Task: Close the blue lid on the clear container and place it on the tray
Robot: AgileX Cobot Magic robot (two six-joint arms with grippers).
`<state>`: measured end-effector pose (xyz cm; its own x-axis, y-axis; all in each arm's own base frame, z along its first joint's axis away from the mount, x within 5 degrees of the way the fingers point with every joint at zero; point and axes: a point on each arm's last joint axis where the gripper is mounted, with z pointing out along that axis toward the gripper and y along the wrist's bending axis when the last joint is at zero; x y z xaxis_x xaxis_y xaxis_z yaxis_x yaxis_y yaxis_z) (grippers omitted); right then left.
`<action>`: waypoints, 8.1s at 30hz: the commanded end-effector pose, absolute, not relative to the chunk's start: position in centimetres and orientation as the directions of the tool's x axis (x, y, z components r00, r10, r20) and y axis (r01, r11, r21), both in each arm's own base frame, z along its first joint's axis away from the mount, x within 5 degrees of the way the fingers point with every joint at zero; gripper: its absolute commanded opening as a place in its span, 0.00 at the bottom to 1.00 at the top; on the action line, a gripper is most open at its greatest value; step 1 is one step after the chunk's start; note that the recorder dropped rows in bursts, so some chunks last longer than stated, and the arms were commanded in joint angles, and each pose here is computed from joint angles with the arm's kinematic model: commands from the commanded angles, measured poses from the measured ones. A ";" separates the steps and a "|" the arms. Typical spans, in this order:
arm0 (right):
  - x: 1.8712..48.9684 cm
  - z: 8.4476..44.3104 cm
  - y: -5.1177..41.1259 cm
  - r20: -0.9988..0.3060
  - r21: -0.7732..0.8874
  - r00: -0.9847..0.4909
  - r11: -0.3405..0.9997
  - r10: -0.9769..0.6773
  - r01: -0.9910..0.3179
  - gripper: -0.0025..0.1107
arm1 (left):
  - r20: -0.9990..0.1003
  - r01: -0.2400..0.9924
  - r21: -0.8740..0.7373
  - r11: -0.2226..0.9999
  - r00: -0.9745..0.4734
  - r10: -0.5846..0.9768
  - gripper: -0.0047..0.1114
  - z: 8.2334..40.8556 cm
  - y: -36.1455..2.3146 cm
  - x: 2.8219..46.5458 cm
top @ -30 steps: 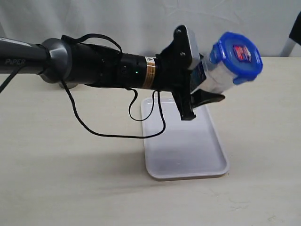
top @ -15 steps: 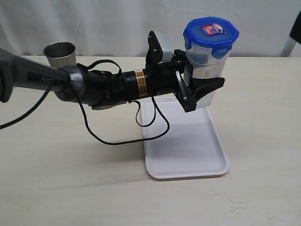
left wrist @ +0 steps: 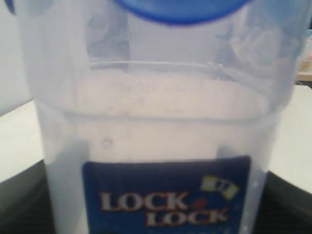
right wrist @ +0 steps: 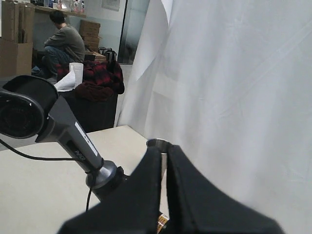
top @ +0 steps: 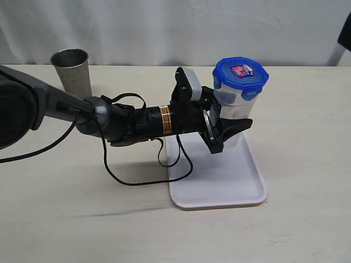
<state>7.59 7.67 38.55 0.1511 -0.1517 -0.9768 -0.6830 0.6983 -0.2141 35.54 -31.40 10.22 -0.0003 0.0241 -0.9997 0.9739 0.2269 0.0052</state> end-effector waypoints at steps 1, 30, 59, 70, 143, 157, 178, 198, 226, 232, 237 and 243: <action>7.5 38.5 7.6 -0.979 -0.203 0.151 0.699 -0.136 -0.685 0.06 | -1.000 0.975 -0.004 0.221 -0.008 0.017 0.04 9.5 -31.5 35.6; 7.5 38.5 7.7 -0.983 -0.183 0.136 0.698 -0.124 -0.692 0.06 | -0.995 0.971 -0.078 0.227 -0.091 0.045 0.80 6.0 -31.3 35.3; 7.5 38.5 7.7 -0.983 -0.183 0.134 0.699 -0.125 -0.692 0.06 | -0.992 0.997 -0.025 0.080 -0.035 0.125 0.89 6.6 -27.4 36.5; 7.5 38.5 7.7 -0.983 -0.183 0.131 0.699 -0.128 -0.691 0.06 | -0.977 0.998 -0.055 -0.017 -0.050 0.209 0.89 6.5 -26.1 36.3; -0.5 39.3 -1.6 -0.890 -0.094 0.386 0.730 0.243 -0.677 0.06 | -0.972 0.532 0.082 0.843 0.229 -0.050 0.04 41.4 -5.0 8.2; -0.5 39.3 -1.5 -0.890 -0.089 0.382 0.727 0.249 -0.681 0.06 | -0.886 0.519 0.148 0.842 0.448 -0.120 0.04 39.3 -3.3 -0.6; -0.5 39.3 -1.5 -0.890 -0.089 0.382 0.727 0.249 -0.681 0.06 | -0.837 0.613 -0.005 0.790 0.430 -0.338 0.04 39.8 -2.9 -2.2; -0.5 39.3 -1.5 -0.890 -0.089 0.382 0.727 0.249 -0.681 0.06 | -0.667 0.354 -0.551 0.756 0.358 -0.654 0.04 36.1 -0.1 -0.5; -0.5 39.3 -1.6 -0.889 -0.089 0.383 0.727 0.250 -0.681 0.06 | -0.968 0.063 -0.183 0.981 0.160 -0.191 0.04 22.1 -0.2 5.5; -0.5 39.3 -1.6 -0.889 -0.089 0.383 0.727 0.250 -0.681 0.06 | -0.998 0.036 -0.029 0.999 0.051 -0.031 0.04 21.0 -0.2 5.6; -0.5 39.3 -1.6 -0.889 -0.089 0.383 0.727 0.250 -0.681 0.06 | -1.000 0.033 -0.006 0.999 -0.021 -0.005 0.04 20.3 -0.2 5.6; -0.5 39.3 -1.6 -0.889 -0.089 0.383 0.727 0.250 -0.681 0.06 | -0.994 0.033 0.009 0.999 -0.110 0.012 0.04 19.5 -0.2 5.6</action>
<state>-0.52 -1.59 39.48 0.3885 0.2464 -0.8879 -0.6792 0.7278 -0.0952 5.63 -0.18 19.93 -0.0730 -0.0051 -0.9973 0.0329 0.9994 -0.0075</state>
